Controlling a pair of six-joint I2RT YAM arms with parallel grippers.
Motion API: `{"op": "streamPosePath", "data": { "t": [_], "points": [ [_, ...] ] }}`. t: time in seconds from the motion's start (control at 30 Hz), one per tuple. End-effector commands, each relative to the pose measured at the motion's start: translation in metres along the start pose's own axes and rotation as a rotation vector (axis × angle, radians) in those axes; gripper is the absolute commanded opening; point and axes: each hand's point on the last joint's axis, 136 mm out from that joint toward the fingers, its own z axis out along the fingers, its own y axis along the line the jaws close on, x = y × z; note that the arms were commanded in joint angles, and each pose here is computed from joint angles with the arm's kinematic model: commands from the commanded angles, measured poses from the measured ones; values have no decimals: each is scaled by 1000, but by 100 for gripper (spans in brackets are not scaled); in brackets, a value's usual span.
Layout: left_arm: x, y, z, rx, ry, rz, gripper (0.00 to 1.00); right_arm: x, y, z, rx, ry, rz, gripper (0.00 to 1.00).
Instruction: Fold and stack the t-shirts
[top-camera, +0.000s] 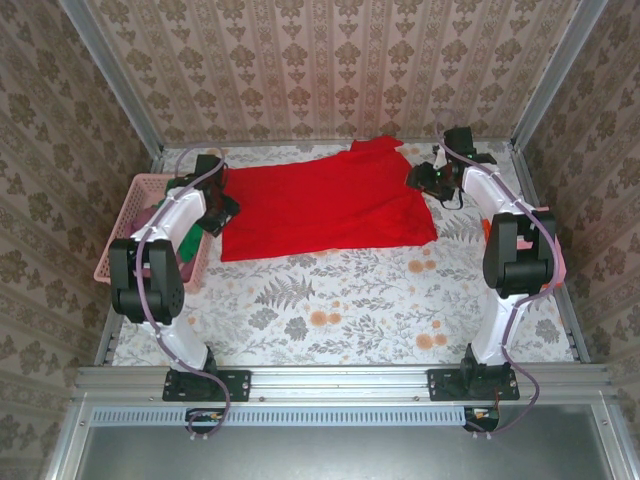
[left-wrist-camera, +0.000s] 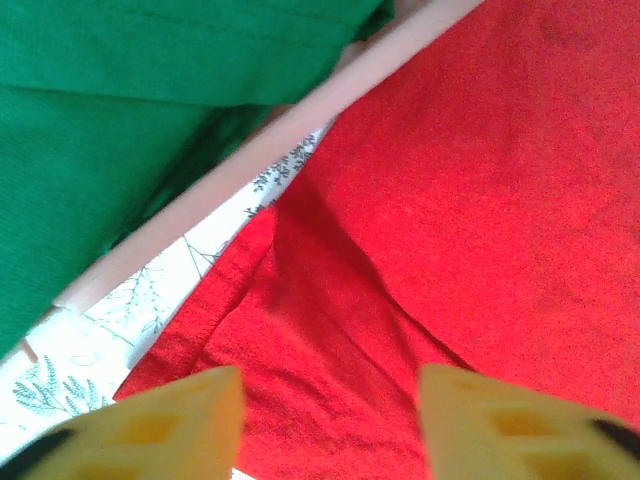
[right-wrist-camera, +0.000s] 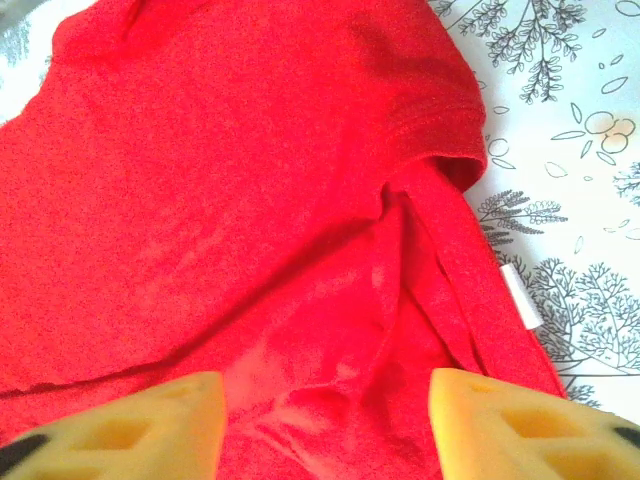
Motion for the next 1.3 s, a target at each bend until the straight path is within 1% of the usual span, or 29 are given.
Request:
{"op": "streamPosePath", "data": {
  "t": [0.0,0.1,0.17,0.23,0.3,0.4,0.47,0.53,0.63,0.7,0.8,0.97,1.17,1.27],
  "points": [
    [-1,-21,-17,61,-40,76,75,-7,0,-19,-4,-85,-28,68],
    [8,-31,-32,98,-65,111,89,4,-15,-32,37,-133,-19,70],
    [16,-38,-39,123,-74,137,94,21,-24,-30,52,-106,-4,71],
    [28,-47,-39,156,-72,160,96,41,-35,-24,68,-57,13,68],
    [42,-57,-32,193,-64,183,96,61,-45,-14,83,-7,34,64],
    [66,-67,-6,245,2,205,96,82,-57,1,104,64,51,56],
    [78,-65,15,241,45,206,95,92,-64,10,120,108,60,51],
    [87,-61,33,238,77,205,94,100,-72,15,147,139,73,44],
    [97,-50,52,216,107,200,93,106,-88,15,194,144,106,29],
    [102,-41,60,200,117,193,93,111,-100,11,216,148,157,18],
    [110,-30,67,181,136,189,93,126,-111,3,213,152,220,7],
    [125,-10,70,145,175,197,93,154,-120,-8,209,152,291,0],
    [152,25,64,104,231,188,93,188,-137,-27,238,120,381,0],
    [156,40,60,86,229,185,93,192,-148,-37,255,83,407,0]
  ]
}}
